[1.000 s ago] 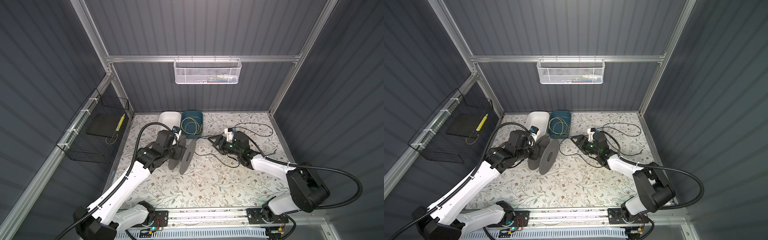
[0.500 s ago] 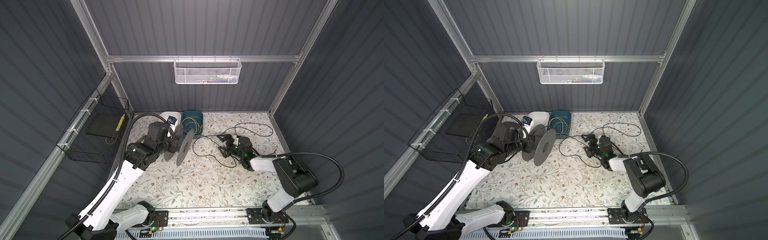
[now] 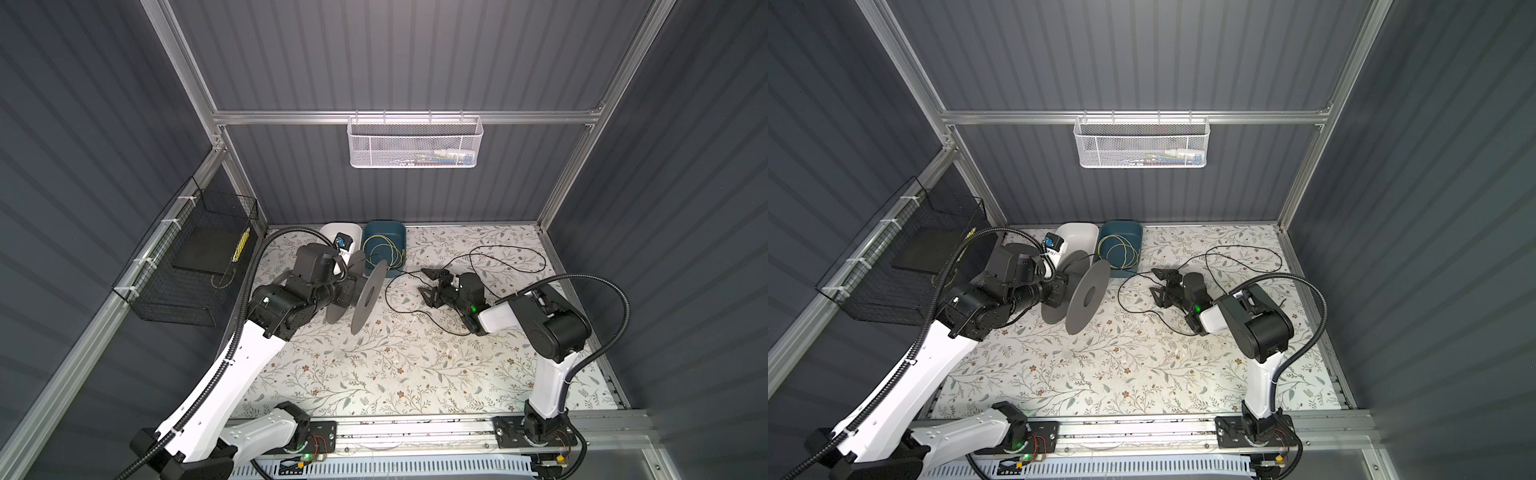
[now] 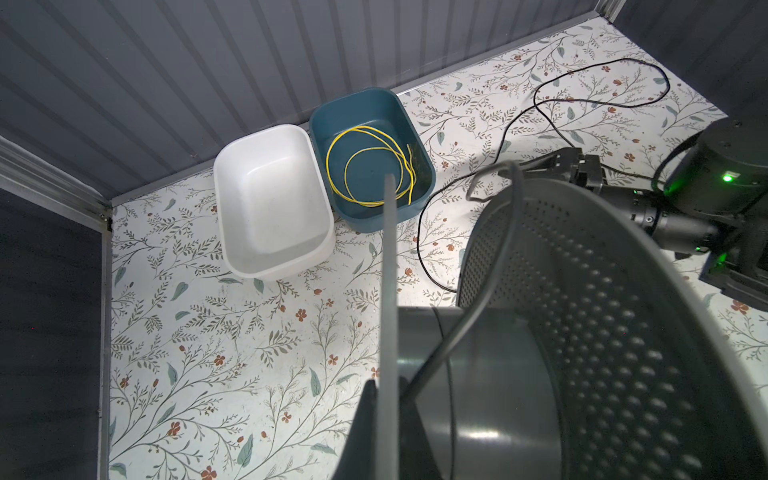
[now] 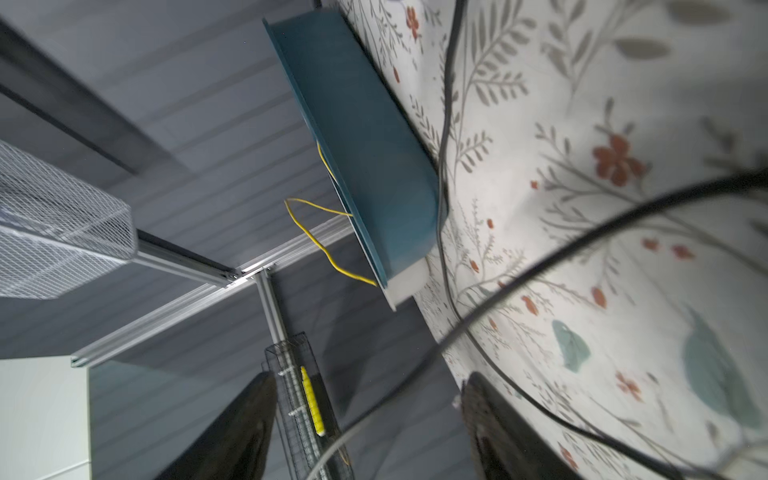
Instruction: Wrap the cables
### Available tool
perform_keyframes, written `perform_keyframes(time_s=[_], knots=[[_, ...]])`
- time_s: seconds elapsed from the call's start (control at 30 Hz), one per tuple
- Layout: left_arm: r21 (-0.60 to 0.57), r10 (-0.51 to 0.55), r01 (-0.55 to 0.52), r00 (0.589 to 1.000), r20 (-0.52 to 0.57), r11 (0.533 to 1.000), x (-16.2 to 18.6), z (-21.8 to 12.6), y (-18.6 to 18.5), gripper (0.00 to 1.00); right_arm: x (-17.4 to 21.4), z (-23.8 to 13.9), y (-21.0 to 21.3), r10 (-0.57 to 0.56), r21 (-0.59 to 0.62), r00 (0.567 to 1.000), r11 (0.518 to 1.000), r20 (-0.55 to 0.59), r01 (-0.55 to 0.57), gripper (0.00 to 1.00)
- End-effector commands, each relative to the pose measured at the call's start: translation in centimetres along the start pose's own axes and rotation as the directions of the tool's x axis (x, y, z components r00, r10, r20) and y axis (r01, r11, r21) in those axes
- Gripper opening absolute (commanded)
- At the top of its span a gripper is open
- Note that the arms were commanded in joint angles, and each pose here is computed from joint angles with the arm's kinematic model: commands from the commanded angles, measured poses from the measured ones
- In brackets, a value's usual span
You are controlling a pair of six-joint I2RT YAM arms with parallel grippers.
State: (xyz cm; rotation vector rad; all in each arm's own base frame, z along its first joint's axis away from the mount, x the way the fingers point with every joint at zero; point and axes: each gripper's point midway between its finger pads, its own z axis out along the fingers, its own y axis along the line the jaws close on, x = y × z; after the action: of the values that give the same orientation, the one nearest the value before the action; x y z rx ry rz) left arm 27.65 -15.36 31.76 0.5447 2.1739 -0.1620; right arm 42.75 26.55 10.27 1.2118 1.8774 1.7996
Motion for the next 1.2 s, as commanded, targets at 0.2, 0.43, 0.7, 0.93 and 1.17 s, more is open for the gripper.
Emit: perform_keyframes(time_s=[0.2, 0.43, 0.7, 0.93, 1.17], knots=[[0.016, 0.006, -0.008, 0.986, 0.164, 1.000, -4.5, -5.0, 0.4, 0.00, -1.4, 2.9, 11.1, -0.171, -0.302, 0.982, 0.935, 0.084, 0.189, 0.50], [-0.009, 0.026, -0.025, 0.981, 0.193, 1.000, -4.9, -7.3, 1.1, 0.00, -3.0, 3.3, 15.9, -0.167, -0.431, 0.973, 0.875, 0.156, 0.220, 0.48], [-0.109, 0.036, -0.015, 0.981, 0.190, 0.994, -3.8, -9.3, 3.1, 0.00, -7.4, -0.7, 20.6, -0.188, -0.457, 0.944, 0.838, 0.270, 0.298, 0.44], [-0.162, 0.041, -0.010, 0.981, 0.191, 0.987, -3.4, -10.4, 4.2, 0.00, -11.3, -3.7, 22.0, -0.216, -0.416, 0.918, 0.840, 0.331, 0.348, 0.41], [-0.191, 0.034, 0.005, 0.979, 0.199, 0.982, -3.5, -12.6, 5.1, 0.00, -13.9, -4.1, 22.4, -0.246, -0.373, 0.903, 0.848, 0.352, 0.376, 0.38]])
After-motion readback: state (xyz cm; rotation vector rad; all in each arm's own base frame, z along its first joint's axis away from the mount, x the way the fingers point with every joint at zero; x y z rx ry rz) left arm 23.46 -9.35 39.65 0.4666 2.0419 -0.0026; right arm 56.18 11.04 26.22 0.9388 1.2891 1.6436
